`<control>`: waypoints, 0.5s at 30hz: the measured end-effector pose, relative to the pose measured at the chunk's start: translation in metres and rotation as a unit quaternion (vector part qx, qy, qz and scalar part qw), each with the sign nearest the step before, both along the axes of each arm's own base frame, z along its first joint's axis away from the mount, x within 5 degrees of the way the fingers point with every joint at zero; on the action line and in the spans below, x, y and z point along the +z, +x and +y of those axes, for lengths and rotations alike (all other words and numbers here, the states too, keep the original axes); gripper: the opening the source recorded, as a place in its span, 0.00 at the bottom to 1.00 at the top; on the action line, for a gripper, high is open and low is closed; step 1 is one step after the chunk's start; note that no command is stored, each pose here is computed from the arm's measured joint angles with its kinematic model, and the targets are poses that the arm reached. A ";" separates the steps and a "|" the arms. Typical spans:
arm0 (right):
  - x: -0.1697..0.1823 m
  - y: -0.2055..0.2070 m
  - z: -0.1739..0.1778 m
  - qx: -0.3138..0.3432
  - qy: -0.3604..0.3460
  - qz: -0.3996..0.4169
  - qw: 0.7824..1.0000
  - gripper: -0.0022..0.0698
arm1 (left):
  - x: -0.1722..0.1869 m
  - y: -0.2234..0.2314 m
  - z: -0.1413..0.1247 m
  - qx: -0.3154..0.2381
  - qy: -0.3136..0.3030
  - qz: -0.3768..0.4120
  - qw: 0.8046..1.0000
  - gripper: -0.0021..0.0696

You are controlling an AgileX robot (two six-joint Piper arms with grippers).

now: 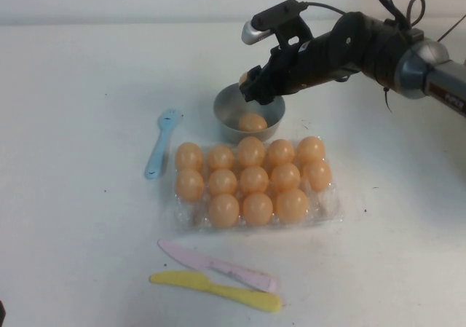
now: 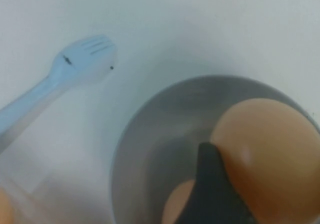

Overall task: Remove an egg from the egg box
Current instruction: Place the egg in the bowl

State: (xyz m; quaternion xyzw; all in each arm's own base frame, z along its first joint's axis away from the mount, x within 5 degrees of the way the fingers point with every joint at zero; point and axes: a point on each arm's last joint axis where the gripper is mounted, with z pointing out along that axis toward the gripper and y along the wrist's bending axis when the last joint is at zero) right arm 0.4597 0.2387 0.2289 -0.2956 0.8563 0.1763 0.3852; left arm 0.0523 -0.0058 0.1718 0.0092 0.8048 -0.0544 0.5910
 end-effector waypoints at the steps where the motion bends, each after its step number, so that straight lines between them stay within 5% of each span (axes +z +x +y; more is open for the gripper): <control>1: 0.000 0.003 0.002 0.001 0.003 -0.003 1.000 0.58 | 0.000 0.000 0.000 0.000 0.000 0.000 1.000 0.02; 7: -0.002 0.011 0.009 0.020 0.001 0.012 1.000 0.74 | 0.000 0.000 0.000 0.000 0.000 0.000 1.000 0.02; 15: 0.034 0.003 0.013 0.053 0.008 0.049 0.997 0.72 | 0.000 0.000 0.000 0.000 0.000 0.000 1.000 0.02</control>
